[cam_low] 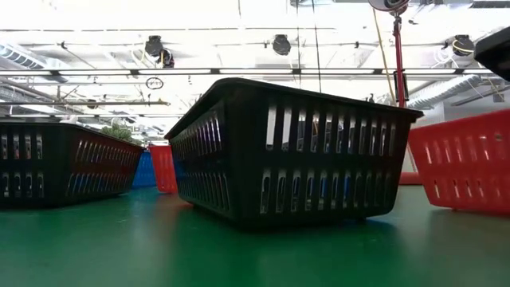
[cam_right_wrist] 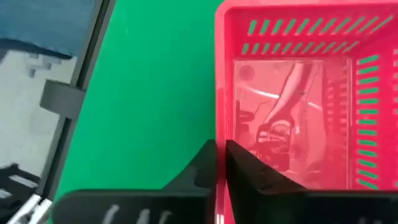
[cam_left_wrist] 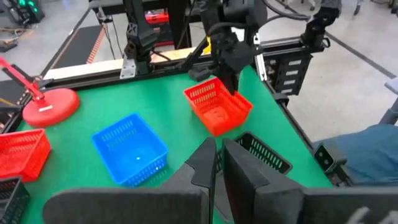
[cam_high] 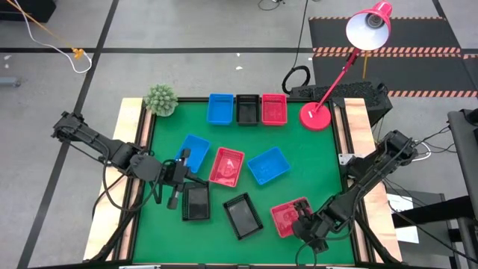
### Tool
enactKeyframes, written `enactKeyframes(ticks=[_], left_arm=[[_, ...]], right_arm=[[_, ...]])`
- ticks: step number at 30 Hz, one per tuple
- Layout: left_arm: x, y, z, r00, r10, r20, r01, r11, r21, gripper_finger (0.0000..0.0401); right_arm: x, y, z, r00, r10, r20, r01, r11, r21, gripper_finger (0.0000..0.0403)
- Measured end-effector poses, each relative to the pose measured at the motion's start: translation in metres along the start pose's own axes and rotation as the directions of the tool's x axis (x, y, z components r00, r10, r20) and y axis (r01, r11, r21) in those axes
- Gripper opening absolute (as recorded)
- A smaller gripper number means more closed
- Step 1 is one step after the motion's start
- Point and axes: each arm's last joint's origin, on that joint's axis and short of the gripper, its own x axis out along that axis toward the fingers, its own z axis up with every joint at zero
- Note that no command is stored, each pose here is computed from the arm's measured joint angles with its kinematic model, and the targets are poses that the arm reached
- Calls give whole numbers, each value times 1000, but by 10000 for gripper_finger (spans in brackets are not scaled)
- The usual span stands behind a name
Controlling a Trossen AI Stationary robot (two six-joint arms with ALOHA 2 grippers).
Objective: Stack baskets by color
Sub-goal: Stack the bottom red basket on the top red basket
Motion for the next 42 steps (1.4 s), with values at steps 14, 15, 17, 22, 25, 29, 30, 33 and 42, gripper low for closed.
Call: enactKeyframes(ticks=[14,15,17,22,25,29,30,33,42], left_arm=[[2,7,1,1000,27,3,-27,1000,-2,31],[2,7,1,1000,29,3,-29,1000,-10,31],[2,8,1,1000,30,3,-30,999,-28,31],[2,7,1,1000,27,3,-27,998,-63,31],[3,4,0,1000,19,-1,-19,997,-73,31],[11,-1,-2,1000,14,-11,-15,999,-43,31],[15,-3,-2,1000,21,-6,-21,999,-33,31],[29,-6,-4,998,69,-15,-69,998,2,31],[57,-9,-10,978,207,-14,-205,975,85,118]], right_arm=[[-57,7,38,951,-280,133,310,868,-388,6],[-64,6,44,935,-318,160,355,857,-374,6],[-75,2,54,903,-374,211,426,841,-332,6],[-94,-14,75,835,-471,285,535,816,-219,6],[-103,-32,84,793,-532,297,585,802,-123,6],[-117,-61,89,757,-585,290,630,771,-90,6],[-120,-68,90,750,-596,287,645,755,-118,6],[-125,-83,93,734,-616,286,677,695,-240,6],[-100,-116,95,705,-620,343,708,588,-392,6]])
